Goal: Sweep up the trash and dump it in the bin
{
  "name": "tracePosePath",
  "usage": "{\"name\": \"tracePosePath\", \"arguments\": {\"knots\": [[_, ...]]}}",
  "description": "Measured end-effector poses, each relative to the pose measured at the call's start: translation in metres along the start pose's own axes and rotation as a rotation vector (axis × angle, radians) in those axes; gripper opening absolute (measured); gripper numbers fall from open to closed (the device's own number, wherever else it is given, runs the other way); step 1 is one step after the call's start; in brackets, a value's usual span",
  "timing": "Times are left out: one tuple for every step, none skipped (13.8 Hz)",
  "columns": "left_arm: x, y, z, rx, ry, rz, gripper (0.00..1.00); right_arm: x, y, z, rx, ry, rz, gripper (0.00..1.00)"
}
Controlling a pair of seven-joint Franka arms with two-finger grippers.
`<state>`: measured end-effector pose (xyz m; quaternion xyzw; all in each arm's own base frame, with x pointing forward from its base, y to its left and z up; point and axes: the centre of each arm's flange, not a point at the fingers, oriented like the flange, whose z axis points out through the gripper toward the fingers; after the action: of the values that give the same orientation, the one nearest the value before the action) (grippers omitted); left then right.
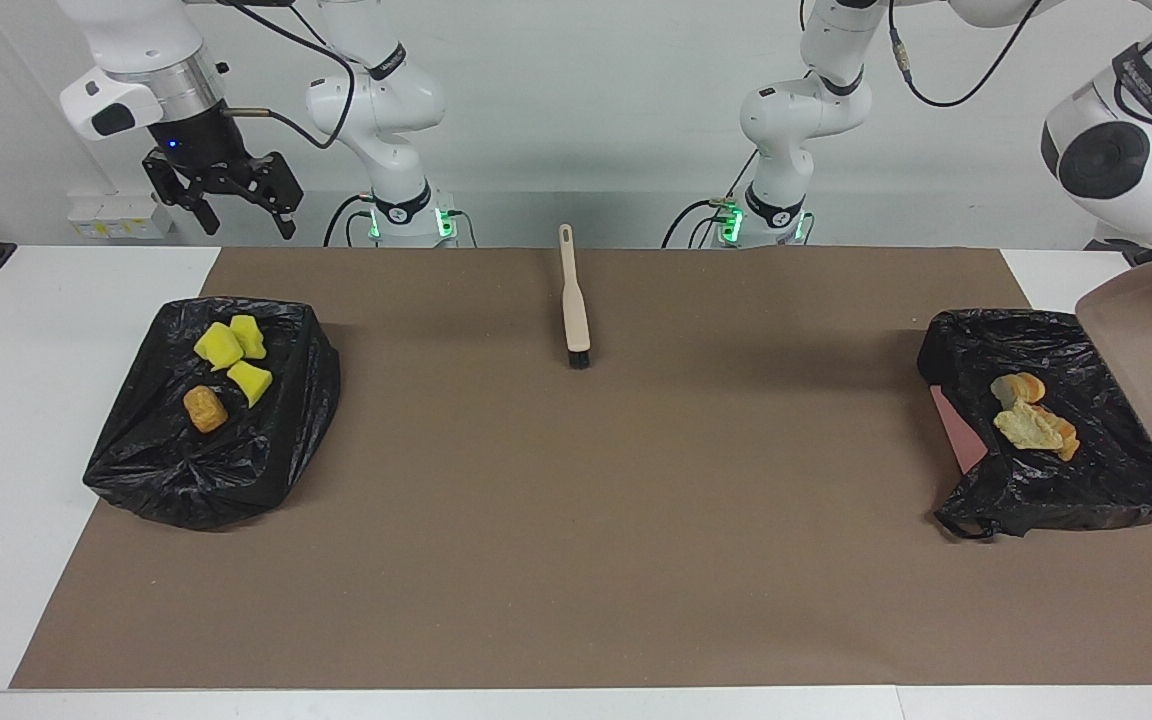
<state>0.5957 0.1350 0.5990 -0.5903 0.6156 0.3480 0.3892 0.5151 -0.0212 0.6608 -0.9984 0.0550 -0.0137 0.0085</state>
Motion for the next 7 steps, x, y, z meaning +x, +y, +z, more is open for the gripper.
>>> {"name": "tracePosePath", "arguments": {"knots": [[0.009,-0.001,-0.014,0.003,0.052,-0.005,0.31,-0.001,0.0,-0.003,0.002,0.005,0.0,1.0],[0.022,-0.002,-0.027,0.002,0.117,-0.02,0.31,-0.004,0.0,-0.006,0.004,0.012,-0.001,1.0],[0.035,-0.003,-0.039,-0.006,0.182,-0.051,0.31,-0.006,-0.002,-0.01,0.006,0.018,-0.005,1.0],[0.047,-0.003,-0.048,-0.023,0.242,-0.095,0.31,-0.007,-0.005,-0.012,0.008,0.021,-0.011,1.0],[0.056,-0.002,-0.055,-0.047,0.294,-0.153,0.31,-0.008,-0.007,-0.012,0.009,0.023,-0.016,1.0],[0.065,0.0,-0.062,-0.085,0.346,-0.232,0.31,-0.008,-0.007,-0.012,0.009,0.022,-0.017,1.0],[0.075,0.002,-0.069,-0.132,0.399,-0.319,0.31,-0.008,-0.007,-0.012,0.01,0.022,-0.017,1.0]]}}
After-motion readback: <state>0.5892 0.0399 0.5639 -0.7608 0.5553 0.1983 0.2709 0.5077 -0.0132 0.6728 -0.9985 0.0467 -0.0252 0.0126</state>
